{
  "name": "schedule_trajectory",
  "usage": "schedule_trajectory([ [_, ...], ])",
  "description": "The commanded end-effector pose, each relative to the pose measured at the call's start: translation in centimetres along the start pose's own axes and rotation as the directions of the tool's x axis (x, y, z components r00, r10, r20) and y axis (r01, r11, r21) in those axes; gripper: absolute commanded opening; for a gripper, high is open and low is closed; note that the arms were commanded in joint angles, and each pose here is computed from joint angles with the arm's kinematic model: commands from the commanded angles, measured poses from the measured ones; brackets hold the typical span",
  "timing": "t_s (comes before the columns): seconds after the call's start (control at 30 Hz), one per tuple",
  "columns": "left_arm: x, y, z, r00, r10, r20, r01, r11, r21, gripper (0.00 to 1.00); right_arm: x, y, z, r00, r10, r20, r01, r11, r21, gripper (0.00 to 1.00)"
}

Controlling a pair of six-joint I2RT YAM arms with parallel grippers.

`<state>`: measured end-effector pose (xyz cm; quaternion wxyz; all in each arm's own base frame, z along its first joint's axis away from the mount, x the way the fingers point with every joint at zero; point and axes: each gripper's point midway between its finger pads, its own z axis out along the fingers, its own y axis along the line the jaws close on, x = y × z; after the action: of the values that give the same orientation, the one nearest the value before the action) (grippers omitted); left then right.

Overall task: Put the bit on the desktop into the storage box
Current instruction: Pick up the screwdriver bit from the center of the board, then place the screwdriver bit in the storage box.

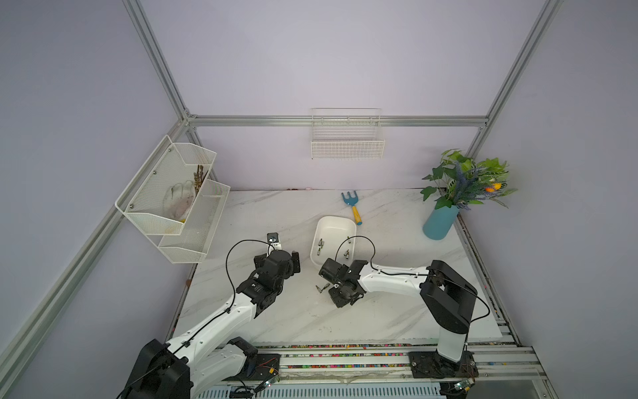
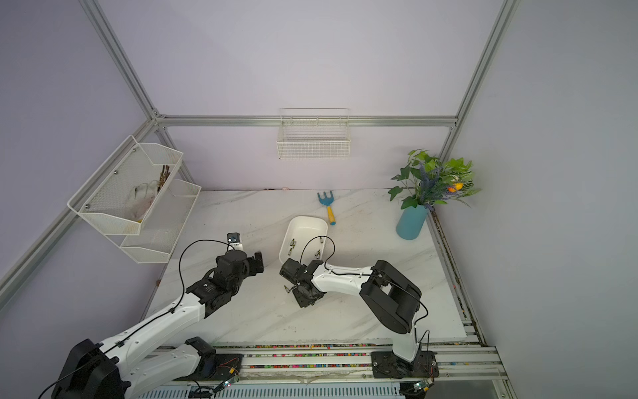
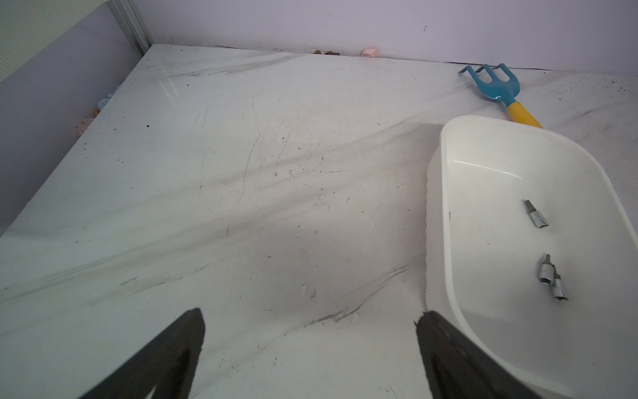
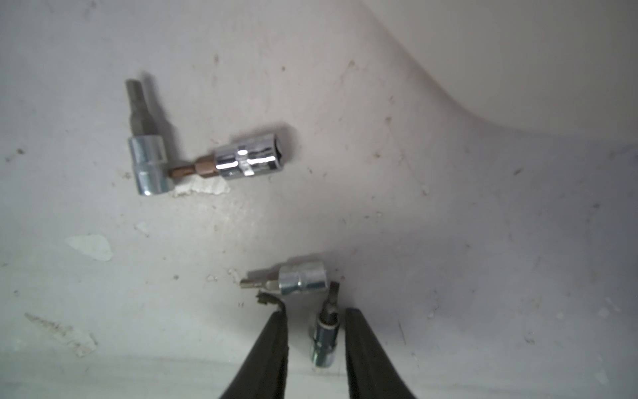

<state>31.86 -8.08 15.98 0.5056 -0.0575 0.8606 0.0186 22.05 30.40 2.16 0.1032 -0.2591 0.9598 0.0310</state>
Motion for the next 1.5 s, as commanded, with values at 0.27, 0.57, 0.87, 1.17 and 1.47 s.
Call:
schedule_trajectory([
  [0.27, -1.2, 0.0, -0.1, 0.999, -0.016, 0.036, 0.016, 1.0, 0.001, 1.0, 1.8, -1.1, 0.4, 0.998, 0.003, -0.06, 0.0, 0.999, 0.04, 0.2],
  [0.57, -1.2, 0.0, -0.1, 0.999, -0.016, 0.035, 0.016, 1.0, 0.002, 1.0, 1.0, -1.1, -1.1, 1.0, 0.011, -0.02, -0.01, 1.0, 0.023, 0.15],
  [0.87, -1.2, 0.0, -0.1, 0.999, -0.017, 0.035, 0.017, 1.0, 0.002, 1.0, -1.6, -1.7, -4.5, 0.996, 0.019, 0.086, -0.02, 1.0, 0.007, 0.14],
  [1.17, -1.2, -0.2, 0.0, 0.999, -0.015, 0.032, 0.015, 1.0, 0.01, 1.0, -8.0, -4.1, -7.5, 0.965, 0.065, 0.253, -0.065, 0.998, -0.01, 0.14],
  [1.47, -1.0, -0.6, 0.0, 1.0, -0.01, 0.019, 0.01, 0.999, 0.033, 1.0, -13.8, -6.2, -6.9, 0.926, 0.136, 0.352, -0.121, 0.991, -0.063, 0.14],
])
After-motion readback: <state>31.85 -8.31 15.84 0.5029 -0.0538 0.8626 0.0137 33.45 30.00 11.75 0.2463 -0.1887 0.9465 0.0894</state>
